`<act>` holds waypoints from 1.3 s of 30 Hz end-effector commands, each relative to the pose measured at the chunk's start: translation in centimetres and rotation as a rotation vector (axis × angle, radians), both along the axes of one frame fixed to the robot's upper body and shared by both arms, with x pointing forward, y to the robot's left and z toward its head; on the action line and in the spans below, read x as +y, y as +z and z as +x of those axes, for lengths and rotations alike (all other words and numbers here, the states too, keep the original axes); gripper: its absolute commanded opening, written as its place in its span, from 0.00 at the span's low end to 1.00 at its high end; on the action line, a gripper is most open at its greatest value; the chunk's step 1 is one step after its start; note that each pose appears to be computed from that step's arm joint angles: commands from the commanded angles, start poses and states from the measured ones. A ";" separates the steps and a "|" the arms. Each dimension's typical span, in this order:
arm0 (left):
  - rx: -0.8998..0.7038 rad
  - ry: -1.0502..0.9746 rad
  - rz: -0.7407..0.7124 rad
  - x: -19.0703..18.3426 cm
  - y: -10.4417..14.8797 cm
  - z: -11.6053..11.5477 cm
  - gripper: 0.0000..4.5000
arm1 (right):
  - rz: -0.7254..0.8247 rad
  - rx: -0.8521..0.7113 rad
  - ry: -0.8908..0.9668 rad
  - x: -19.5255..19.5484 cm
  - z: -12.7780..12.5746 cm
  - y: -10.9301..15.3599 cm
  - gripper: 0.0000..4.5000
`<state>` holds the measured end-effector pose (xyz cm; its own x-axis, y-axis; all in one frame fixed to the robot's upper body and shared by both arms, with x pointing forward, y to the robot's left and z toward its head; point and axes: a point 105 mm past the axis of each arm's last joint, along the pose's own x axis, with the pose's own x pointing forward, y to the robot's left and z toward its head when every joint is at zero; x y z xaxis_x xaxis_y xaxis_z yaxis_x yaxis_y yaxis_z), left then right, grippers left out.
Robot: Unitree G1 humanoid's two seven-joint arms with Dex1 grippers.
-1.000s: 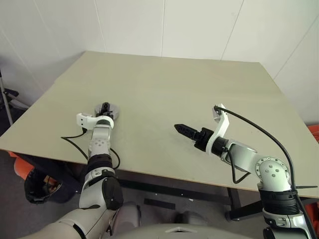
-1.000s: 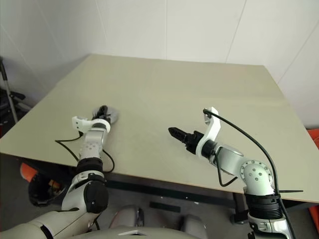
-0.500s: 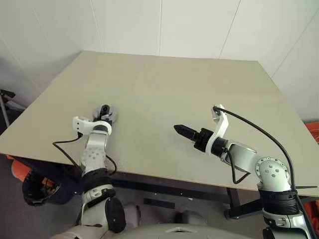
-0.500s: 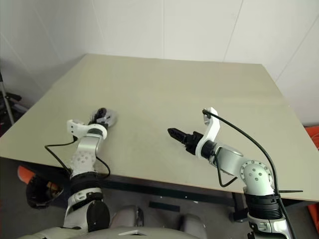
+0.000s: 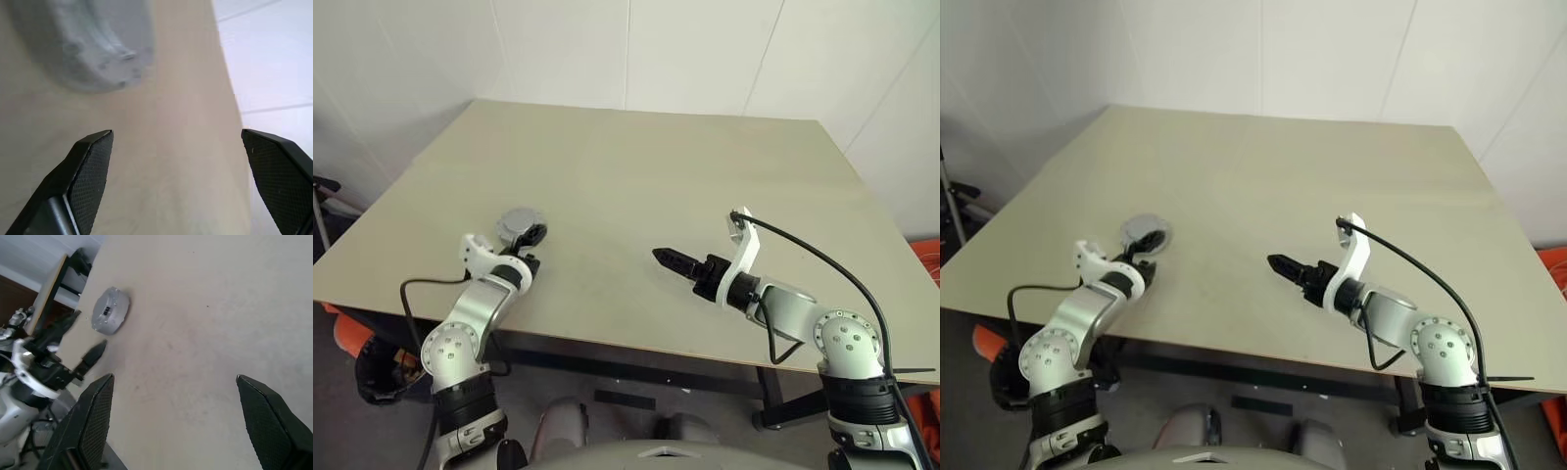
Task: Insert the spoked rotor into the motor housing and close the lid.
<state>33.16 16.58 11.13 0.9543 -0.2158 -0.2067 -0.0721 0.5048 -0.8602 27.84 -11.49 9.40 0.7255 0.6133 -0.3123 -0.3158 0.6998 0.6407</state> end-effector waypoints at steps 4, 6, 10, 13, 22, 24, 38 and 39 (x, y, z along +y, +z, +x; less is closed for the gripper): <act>-0.405 -0.140 0.516 -2.1 3.4 1.0 0.99 | -0.381 -0.372 -0.123 -2.3 0.1 1.4 1.00; -0.493 -0.146 0.661 -2.3 3.0 1.2 0.99 | -0.508 -0.480 -0.150 -3.0 -0.2 1.2 1.00; -0.678 -0.185 0.922 -3.5 2.3 0.8 0.99 | -0.669 -0.630 -0.225 -4.2 -1.0 1.1 1.00; -0.742 -0.198 1.006 -3.8 1.5 0.3 0.99 | -0.704 -0.671 -0.294 -5.0 -1.6 0.9 1.00; -0.751 -0.142 1.014 -3.4 0.9 -1.2 0.99 | -0.682 -0.636 -0.447 -6.8 -2.5 0.2 1.00; -0.749 -0.135 1.016 -3.0 1.3 -1.2 0.99 | -0.673 -0.619 -0.462 -7.0 -2.6 0.0 1.00; -0.700 -0.094 0.992 -1.6 1.8 -0.8 0.99 | -0.669 -0.605 -0.457 -7.1 -2.4 -0.4 1.00; -0.699 -0.095 0.988 -1.8 1.8 -0.8 0.99 | -0.669 -0.604 -0.458 -7.1 -2.4 -0.4 1.00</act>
<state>32.39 15.15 11.15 0.9283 -0.3273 0.1765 0.3249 0.9448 0.0429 25.40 -18.24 7.96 0.9961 0.0823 -0.0321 -0.0850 0.9918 -0.0955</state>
